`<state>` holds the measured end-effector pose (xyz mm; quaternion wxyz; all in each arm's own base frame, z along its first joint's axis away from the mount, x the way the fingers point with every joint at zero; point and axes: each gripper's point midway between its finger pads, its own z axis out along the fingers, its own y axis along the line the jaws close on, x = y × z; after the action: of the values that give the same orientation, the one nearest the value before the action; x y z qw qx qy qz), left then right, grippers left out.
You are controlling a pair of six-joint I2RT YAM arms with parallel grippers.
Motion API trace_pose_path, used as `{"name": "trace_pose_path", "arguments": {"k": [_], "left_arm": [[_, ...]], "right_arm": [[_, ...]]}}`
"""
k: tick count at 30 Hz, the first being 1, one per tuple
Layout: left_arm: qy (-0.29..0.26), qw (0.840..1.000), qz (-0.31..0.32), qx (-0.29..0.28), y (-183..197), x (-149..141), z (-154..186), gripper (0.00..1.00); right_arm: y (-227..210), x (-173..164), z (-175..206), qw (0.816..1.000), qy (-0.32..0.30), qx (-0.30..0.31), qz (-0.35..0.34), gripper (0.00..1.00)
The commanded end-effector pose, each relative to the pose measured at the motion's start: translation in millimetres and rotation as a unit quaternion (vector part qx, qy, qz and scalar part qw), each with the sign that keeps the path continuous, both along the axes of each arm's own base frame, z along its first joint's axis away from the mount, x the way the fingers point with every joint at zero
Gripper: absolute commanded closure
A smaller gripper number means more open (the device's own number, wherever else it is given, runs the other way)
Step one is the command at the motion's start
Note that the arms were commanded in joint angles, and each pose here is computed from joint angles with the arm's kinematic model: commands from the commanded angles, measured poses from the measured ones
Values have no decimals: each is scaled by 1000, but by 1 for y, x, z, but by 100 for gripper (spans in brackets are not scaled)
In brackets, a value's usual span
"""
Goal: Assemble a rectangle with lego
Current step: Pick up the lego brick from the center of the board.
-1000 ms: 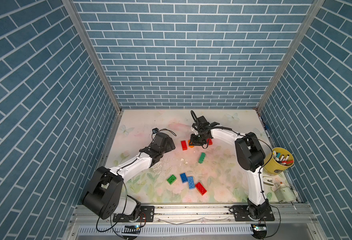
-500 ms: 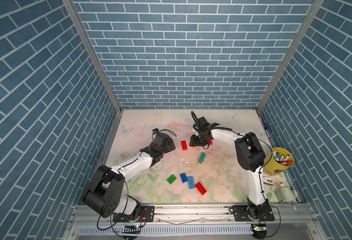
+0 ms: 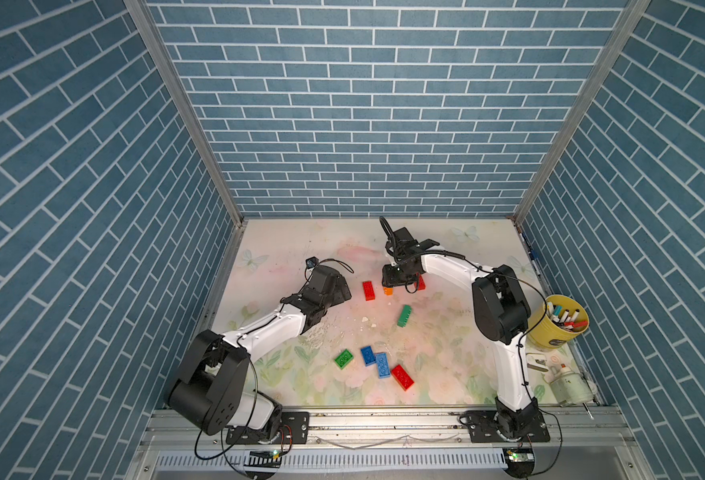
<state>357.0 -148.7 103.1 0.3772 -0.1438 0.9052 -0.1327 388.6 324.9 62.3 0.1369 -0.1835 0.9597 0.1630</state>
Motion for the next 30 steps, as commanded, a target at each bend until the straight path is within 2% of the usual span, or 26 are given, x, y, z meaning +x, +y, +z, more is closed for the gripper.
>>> {"name": "trace_pose_path", "arguments": {"k": [1,5,7,11,17,30], "left_arm": [[-4,1000,-3,3,-2,3,3,7],[-6,1000,-3,2,-2,3,5,7],[-6,1000,-1,4,-1,2,5,8],[-10,1000,8,6,3,1,6,8],[-8,1000,9,7,4,1,5,7],[-4,1000,8,7,3,1,2,7]], "right_arm": [[-3,-2,-8,999,-3,-42,19,57],[-4,-1,-2,997,-19,-65,27,57],[-5,-3,-14,995,-17,-90,33,55],[-3,-8,-15,990,-34,-128,50,53],[-3,-9,-22,984,-40,-163,56,52],[-3,-3,-29,980,-47,-184,57,54]]}}
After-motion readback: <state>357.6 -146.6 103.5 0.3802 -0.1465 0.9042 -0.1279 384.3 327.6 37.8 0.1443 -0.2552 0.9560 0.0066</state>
